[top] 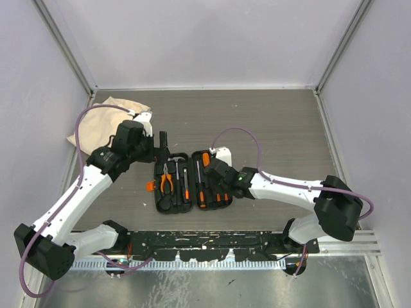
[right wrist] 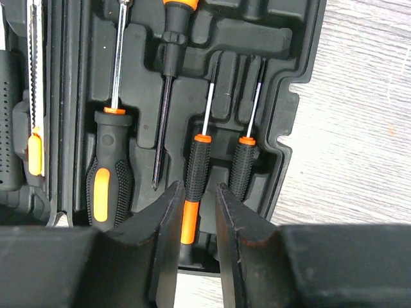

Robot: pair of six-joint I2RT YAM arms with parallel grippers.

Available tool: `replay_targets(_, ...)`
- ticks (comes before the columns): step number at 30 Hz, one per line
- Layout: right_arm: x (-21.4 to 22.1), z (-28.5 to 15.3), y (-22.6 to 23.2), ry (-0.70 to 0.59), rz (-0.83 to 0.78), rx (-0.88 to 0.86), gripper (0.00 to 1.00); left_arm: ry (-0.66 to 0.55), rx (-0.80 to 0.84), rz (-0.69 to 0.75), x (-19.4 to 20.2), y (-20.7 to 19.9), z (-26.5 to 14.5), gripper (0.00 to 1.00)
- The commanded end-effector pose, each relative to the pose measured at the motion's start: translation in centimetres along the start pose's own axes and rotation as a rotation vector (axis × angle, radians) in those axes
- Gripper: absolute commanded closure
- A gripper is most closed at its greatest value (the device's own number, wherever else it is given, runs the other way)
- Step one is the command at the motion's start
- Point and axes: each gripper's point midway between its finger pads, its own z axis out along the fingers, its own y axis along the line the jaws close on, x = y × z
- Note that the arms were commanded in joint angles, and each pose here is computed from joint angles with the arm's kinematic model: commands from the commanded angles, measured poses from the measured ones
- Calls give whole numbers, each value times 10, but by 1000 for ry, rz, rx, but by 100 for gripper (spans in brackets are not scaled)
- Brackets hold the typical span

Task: Sort the tools into containers
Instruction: Place the screwdriver in the storage box.

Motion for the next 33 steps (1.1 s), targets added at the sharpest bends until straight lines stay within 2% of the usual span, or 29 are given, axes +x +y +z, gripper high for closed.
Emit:
replay_targets(1,-21,-2,3,-28,30,3,70,-16,-8,-18,-2,2,-5,0)
replay_targets(16,-32,19,6,-5,64,-90,71,18,14,-32,7,-3,4,0)
replay_targets(22,-21,25,12,42,46,-126,72,23,13,-28,7,-3,6,0)
replay_targets(33,0,30,0,106,46,-73,80,36,18,-29,10,-4,9,1)
